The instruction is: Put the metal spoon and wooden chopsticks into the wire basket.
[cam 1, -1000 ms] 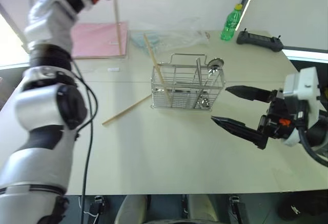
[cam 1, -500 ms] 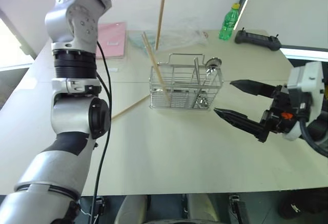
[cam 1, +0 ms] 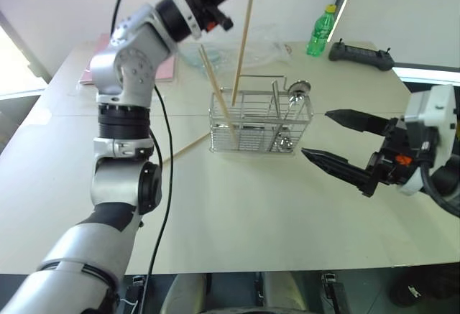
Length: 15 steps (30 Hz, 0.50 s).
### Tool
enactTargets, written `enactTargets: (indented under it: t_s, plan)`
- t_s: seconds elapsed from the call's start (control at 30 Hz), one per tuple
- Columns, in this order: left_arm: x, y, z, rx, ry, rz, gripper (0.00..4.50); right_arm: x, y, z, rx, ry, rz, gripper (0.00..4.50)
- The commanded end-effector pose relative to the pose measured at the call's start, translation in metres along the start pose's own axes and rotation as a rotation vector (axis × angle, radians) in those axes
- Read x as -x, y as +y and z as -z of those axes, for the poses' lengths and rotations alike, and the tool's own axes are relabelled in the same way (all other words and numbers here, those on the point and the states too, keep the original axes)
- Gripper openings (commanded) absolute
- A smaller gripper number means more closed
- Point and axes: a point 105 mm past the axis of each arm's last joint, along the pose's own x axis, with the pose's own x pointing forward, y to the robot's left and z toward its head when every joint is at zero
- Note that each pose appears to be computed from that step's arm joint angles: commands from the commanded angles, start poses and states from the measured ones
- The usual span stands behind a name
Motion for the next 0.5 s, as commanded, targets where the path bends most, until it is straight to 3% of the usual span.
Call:
enactTargets:
  t_s: [0.03,0.13,0.23,0.4,0.5]
  plan:
    - [0.000,-0.008,-0.006,-0.053,-0.015,0.018,0.02,0.004,-0.003,-0.013,0.042,-0.045,0.021,4.40]
    - [0.001,-0.013,0.005,-0.022,0.005,0.027,0.02,0.005,-0.004,-0.013,0.041,-0.045,0.023,4.40]
    - [0.002,-0.016,0.006,-0.001,-0.003,0.035,1.05,0.004,-0.005,-0.013,0.039,-0.047,0.028,4.40]
    - [0.007,-0.010,-0.008,0.020,-0.024,0.017,3.47,0.003,-0.007,-0.012,0.036,-0.045,0.033,4.40]
    - [0.012,-0.003,-0.021,0.019,-0.019,0.004,3.47,0.004,-0.007,-0.010,0.036,-0.037,0.027,4.40]
